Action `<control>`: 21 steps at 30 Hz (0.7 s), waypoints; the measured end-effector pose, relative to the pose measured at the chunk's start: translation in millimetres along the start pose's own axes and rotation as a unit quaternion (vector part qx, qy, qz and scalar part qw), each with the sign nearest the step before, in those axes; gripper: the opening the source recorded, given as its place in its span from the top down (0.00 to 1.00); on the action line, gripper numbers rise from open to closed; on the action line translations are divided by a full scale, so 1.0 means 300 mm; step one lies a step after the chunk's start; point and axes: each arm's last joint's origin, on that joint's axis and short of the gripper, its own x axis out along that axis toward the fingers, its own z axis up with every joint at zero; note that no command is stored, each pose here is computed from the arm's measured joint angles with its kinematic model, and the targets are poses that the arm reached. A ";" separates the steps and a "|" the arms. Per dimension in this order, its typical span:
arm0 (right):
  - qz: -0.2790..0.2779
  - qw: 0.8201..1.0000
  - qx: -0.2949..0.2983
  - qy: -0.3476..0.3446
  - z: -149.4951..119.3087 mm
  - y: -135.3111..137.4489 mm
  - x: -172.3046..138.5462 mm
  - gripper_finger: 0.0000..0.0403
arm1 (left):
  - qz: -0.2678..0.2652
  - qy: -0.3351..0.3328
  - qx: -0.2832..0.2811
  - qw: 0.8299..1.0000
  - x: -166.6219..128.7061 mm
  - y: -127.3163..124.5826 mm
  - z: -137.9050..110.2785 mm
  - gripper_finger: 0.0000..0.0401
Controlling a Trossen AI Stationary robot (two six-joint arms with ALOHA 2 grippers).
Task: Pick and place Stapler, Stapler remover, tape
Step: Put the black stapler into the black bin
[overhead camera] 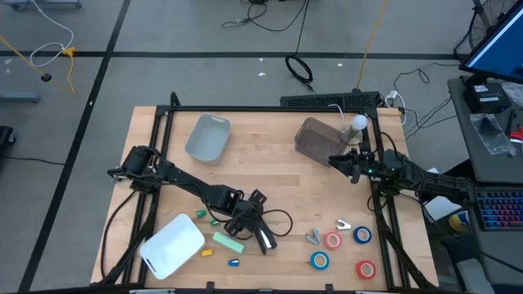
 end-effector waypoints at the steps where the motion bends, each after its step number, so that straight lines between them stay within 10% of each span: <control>1: 0.000 1.000 0.000 0.000 0.000 0.000 0.000 0.59 | -0.005 -0.005 0.008 1.000 0.000 -0.001 0.001 0.32; 21: -0.007 1.000 0.003 0.008 -0.005 -0.004 0.002 0.59 | -0.014 -0.032 0.034 0.999 0.051 0.025 -0.006 0.41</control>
